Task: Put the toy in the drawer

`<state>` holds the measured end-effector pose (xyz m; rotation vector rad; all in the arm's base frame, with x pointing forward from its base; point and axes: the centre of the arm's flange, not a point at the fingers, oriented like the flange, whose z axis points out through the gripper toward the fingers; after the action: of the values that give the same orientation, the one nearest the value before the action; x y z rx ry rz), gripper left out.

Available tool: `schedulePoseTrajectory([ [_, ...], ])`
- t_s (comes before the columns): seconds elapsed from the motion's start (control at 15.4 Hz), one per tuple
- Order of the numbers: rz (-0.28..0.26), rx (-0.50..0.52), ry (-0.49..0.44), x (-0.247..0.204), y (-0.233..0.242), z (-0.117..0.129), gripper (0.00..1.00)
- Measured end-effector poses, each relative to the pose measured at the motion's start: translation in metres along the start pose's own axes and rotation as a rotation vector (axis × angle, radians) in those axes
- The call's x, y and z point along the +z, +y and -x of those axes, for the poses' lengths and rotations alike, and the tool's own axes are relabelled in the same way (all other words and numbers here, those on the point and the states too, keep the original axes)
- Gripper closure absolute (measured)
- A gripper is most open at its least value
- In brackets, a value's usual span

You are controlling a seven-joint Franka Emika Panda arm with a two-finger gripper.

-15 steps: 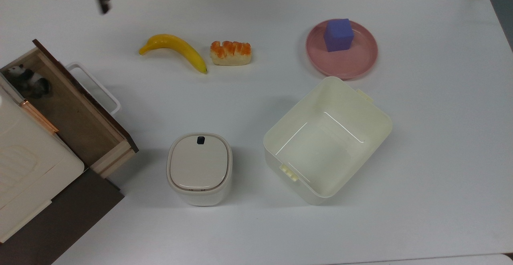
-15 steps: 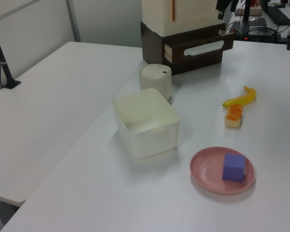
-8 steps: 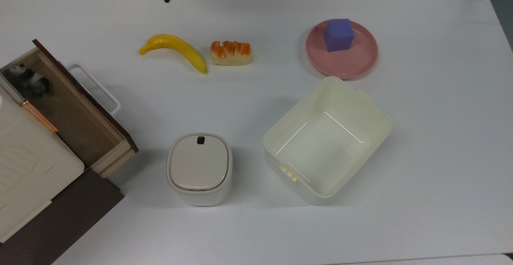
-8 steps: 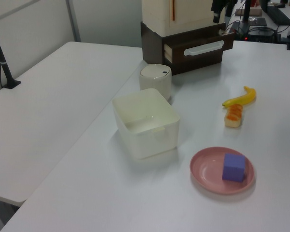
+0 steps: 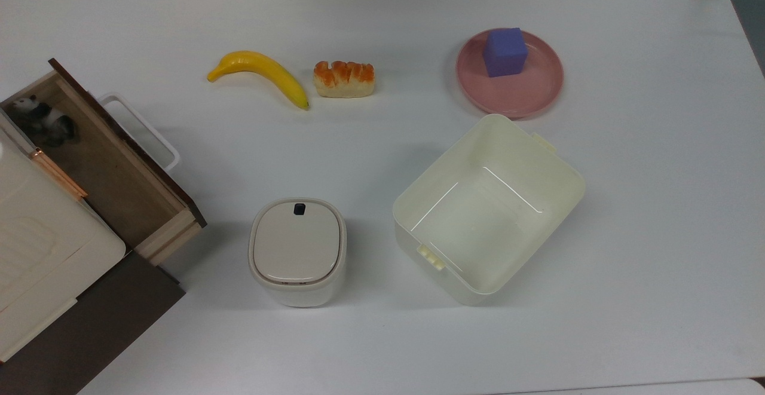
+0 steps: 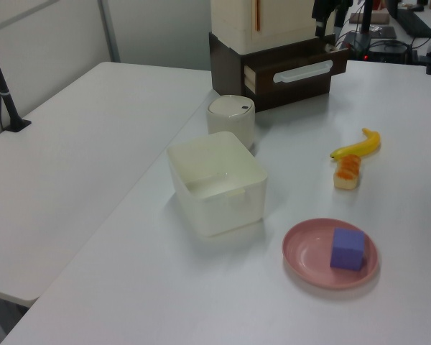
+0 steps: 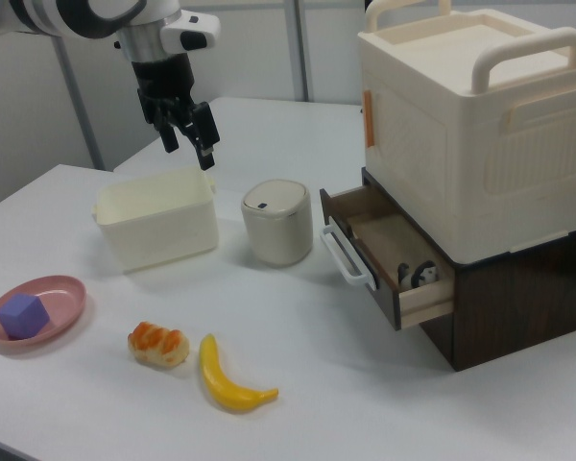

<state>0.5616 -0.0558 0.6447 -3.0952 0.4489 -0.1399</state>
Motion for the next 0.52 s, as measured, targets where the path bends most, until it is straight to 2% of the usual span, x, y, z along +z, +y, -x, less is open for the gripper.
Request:
schedulePoseTrajectory([
  [0.39,0.003,0.020,0.000,0.000,0.018,-0.003,0.00],
  [0.52,0.005,-0.012,-0.003,0.002,0.033,-0.005,0.00],
])
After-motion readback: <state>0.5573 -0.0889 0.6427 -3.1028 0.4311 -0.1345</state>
